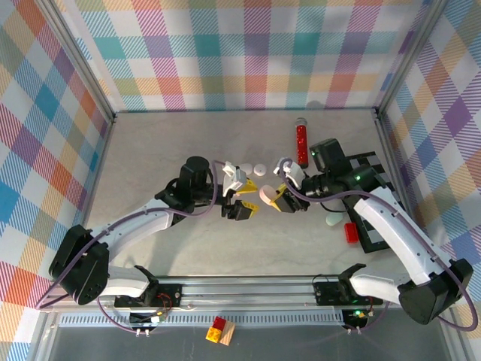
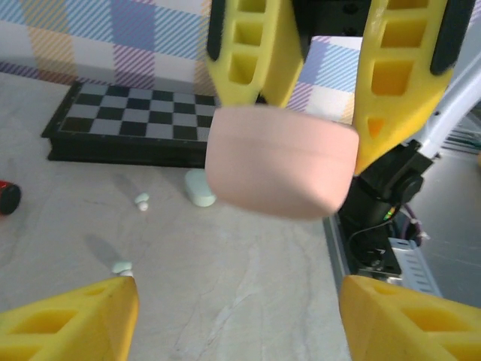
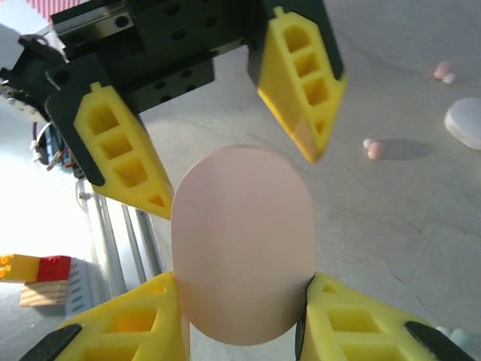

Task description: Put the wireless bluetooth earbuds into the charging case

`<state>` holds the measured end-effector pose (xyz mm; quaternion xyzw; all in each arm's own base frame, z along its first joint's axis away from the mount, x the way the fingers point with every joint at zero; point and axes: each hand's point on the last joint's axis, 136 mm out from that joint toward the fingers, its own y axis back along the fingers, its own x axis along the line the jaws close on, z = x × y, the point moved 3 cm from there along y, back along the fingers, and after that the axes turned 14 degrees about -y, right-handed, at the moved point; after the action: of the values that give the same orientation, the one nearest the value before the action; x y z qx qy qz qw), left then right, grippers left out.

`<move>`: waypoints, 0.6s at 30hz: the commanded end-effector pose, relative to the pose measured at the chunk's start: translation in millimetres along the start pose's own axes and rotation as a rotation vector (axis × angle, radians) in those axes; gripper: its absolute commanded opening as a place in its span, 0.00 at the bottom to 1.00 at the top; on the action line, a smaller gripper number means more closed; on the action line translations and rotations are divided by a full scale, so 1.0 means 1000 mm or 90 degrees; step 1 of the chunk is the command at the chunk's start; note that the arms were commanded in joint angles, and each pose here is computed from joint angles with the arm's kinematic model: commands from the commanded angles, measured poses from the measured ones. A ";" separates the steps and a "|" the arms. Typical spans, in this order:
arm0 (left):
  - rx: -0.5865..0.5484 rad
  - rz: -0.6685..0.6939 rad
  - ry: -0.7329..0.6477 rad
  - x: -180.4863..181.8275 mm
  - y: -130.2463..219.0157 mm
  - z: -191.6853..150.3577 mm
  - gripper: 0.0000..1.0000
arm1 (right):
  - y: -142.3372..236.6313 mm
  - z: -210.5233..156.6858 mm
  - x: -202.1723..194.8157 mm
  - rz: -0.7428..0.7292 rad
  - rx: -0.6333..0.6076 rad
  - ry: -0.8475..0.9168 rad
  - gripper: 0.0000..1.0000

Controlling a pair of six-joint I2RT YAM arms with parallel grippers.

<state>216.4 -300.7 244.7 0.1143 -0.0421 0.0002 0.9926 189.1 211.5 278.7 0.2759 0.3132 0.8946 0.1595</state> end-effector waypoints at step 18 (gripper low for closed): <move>-0.024 -0.147 0.008 -0.035 -0.005 0.021 0.52 | -0.012 0.001 0.023 0.082 0.049 0.051 0.31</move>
<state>185.9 -307.1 244.9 0.1177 -0.0101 -0.0870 0.9892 177.6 227.0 269.4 0.2772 0.3425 0.8919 0.1017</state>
